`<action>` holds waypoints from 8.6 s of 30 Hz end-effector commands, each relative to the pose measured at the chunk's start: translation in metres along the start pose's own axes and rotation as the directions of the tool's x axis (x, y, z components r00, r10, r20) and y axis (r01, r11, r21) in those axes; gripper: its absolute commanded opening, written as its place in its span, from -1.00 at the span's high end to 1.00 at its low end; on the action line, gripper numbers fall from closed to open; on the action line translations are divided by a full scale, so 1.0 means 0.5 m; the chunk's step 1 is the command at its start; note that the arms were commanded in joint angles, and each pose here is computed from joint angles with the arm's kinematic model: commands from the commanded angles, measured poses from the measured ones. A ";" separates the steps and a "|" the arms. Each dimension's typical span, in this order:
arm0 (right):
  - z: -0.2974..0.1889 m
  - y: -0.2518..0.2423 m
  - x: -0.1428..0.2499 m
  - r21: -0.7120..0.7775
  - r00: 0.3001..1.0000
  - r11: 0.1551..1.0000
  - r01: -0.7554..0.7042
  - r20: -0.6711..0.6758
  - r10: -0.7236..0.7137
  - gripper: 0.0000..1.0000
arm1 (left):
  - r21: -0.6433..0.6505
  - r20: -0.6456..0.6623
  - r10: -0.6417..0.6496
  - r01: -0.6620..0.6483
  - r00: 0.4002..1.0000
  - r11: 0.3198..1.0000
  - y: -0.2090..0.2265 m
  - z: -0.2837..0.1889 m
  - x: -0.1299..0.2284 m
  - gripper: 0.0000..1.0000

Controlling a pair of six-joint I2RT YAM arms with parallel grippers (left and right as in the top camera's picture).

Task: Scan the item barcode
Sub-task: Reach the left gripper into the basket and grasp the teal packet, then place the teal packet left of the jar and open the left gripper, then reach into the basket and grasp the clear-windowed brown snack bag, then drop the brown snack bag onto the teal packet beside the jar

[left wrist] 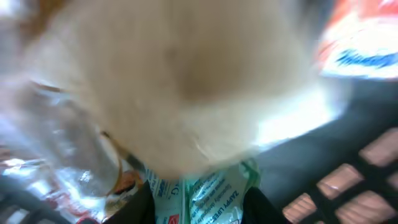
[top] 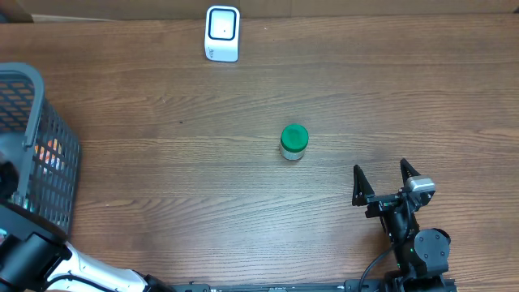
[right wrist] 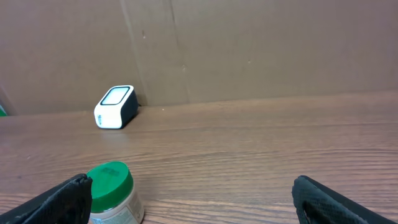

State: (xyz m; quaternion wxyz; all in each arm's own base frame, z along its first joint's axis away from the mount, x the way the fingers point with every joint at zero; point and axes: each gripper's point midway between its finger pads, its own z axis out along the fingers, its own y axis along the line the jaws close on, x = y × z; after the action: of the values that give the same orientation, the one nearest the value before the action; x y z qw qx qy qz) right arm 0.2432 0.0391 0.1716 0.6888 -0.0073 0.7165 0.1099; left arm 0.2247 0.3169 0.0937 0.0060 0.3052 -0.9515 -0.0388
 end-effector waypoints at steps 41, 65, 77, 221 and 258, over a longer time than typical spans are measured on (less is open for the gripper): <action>0.001 -0.002 0.004 0.005 1.000 1.000 -0.002 0.004 0.002 -1.00 | 0.321 0.220 0.740 -0.763 0.636 0.561 -0.820 -0.305 0.228 0.91; 0.001 -0.002 0.004 0.005 1.000 1.000 -0.002 0.004 0.002 -1.00 | 0.516 0.209 0.586 -0.597 0.783 0.614 -0.968 -0.218 0.266 -0.99; 0.001 -0.002 0.004 0.005 1.000 1.000 -0.002 0.004 0.002 -1.00 | 0.437 0.509 0.413 -0.640 0.755 0.631 -0.792 -0.546 0.128 -0.99; 0.001 -0.002 0.004 0.005 1.000 1.000 -0.002 0.004 0.002 -1.00 | 0.058 0.495 0.264 -0.335 0.828 0.941 -0.702 -0.380 0.214 0.92; 0.001 -0.002 0.004 0.005 1.000 1.000 -0.002 0.004 0.002 -1.00 | 0.175 0.597 -0.046 -0.075 0.801 0.982 -0.533 -0.627 0.066 -0.99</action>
State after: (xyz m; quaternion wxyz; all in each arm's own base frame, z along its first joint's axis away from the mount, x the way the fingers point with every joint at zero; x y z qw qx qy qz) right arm 0.2432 0.0391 0.1717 0.6889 -0.0070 0.7164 0.1102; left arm 0.3761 0.0040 0.3529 -0.2817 0.2083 -0.9363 -0.0247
